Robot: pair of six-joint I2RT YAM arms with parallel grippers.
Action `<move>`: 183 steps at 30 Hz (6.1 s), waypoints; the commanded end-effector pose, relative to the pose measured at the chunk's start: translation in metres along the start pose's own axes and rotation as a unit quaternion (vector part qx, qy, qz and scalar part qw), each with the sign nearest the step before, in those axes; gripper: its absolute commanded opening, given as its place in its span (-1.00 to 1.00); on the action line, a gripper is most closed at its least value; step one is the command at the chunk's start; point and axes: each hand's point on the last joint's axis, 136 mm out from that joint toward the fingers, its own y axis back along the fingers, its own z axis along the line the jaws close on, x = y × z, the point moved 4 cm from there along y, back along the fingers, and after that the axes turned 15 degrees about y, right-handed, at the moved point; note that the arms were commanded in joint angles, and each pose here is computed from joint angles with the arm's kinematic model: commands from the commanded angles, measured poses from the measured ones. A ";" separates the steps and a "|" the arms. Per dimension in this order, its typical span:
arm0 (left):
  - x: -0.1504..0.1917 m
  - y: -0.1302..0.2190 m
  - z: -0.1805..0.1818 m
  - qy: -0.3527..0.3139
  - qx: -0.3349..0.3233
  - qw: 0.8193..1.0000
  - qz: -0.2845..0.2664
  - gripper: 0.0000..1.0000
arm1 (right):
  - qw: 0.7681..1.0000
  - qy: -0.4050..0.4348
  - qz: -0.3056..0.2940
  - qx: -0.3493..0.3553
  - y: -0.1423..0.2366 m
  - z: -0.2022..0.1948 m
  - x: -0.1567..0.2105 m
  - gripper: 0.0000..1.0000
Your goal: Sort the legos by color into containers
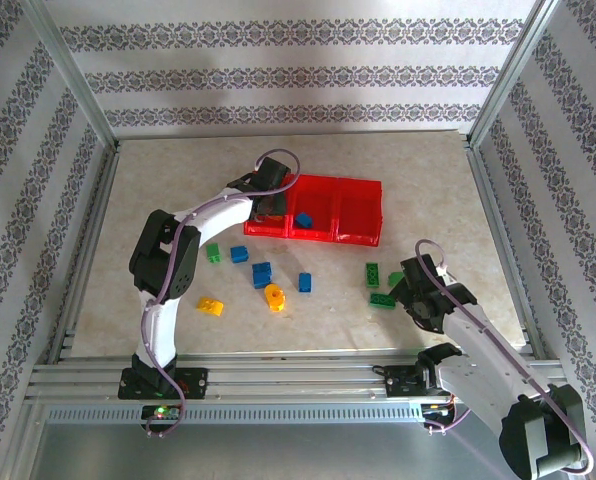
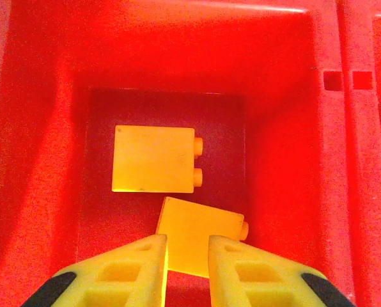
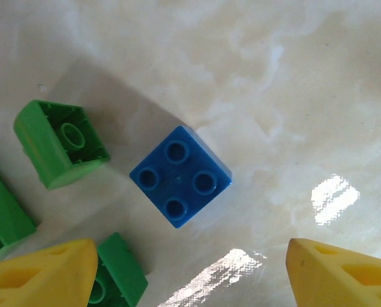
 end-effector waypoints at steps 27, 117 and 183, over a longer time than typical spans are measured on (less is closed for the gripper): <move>-0.005 0.096 0.033 0.046 0.022 0.995 -0.087 0.30 | 0.999 -0.040 -0.002 -0.011 -0.025 0.001 -0.008 0.23; 0.041 0.119 0.116 0.121 -0.035 0.982 -0.142 0.99 | 0.937 0.314 -0.132 -0.073 0.065 0.200 -0.094 -0.50; 0.070 0.121 0.159 0.149 -0.048 0.984 -0.089 0.99 | 0.909 0.391 -0.106 -0.095 0.061 0.254 -0.049 0.96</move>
